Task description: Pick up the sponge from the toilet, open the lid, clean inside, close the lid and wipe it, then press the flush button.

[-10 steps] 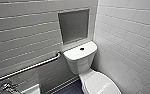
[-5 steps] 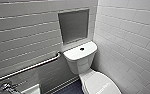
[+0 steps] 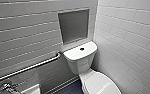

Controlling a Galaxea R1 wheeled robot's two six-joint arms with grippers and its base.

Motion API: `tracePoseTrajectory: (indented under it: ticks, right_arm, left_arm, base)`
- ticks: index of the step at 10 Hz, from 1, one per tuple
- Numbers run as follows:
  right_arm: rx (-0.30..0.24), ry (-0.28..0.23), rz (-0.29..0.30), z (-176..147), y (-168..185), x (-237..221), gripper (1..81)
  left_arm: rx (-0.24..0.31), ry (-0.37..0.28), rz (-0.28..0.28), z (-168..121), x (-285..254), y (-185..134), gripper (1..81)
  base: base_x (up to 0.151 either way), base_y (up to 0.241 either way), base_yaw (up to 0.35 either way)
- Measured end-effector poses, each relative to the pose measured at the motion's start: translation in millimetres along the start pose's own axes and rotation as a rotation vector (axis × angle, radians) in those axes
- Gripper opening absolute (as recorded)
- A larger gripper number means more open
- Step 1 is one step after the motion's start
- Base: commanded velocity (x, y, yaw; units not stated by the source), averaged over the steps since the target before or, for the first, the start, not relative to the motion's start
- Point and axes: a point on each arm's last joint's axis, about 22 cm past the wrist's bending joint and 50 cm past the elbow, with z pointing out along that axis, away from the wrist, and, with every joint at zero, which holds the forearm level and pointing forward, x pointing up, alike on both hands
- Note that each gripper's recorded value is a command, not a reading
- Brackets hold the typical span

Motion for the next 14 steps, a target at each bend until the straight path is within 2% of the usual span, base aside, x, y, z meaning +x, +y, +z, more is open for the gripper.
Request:
tracePoseTrajectory:
  ticks: [2,4,8,10,14]
  right_arm:
    - [0.023,-0.011,-0.007,16,-8,-16,1.0]
    - [0.010,-0.011,-0.019,24,-1,-22,1.0]
    - [0.021,-0.041,-0.003,32,-9,-46,1.0]
    - [0.013,-0.062,0.003,30,-7,-53,1.0]
    - [0.019,-0.060,0.007,33,-10,-53,1.0]
  left_arm:
    - [-0.022,0.055,0.047,-5,53,13,81.1]
    - [-0.038,0.097,0.019,-7,97,24,81.1]
    - [-0.065,0.168,-0.030,-12,174,44,81.1]
    - [-0.079,0.168,-0.071,-6,189,51,81.1]
    - [-0.094,0.167,-0.077,-1,196,60,81.1]
  base:
    - [0.000,0.000,0.000]
    - [0.000,0.000,0.000]
    - [0.000,0.000,0.000]
    - [0.000,0.000,0.000]
    - [0.000,0.000,0.000]
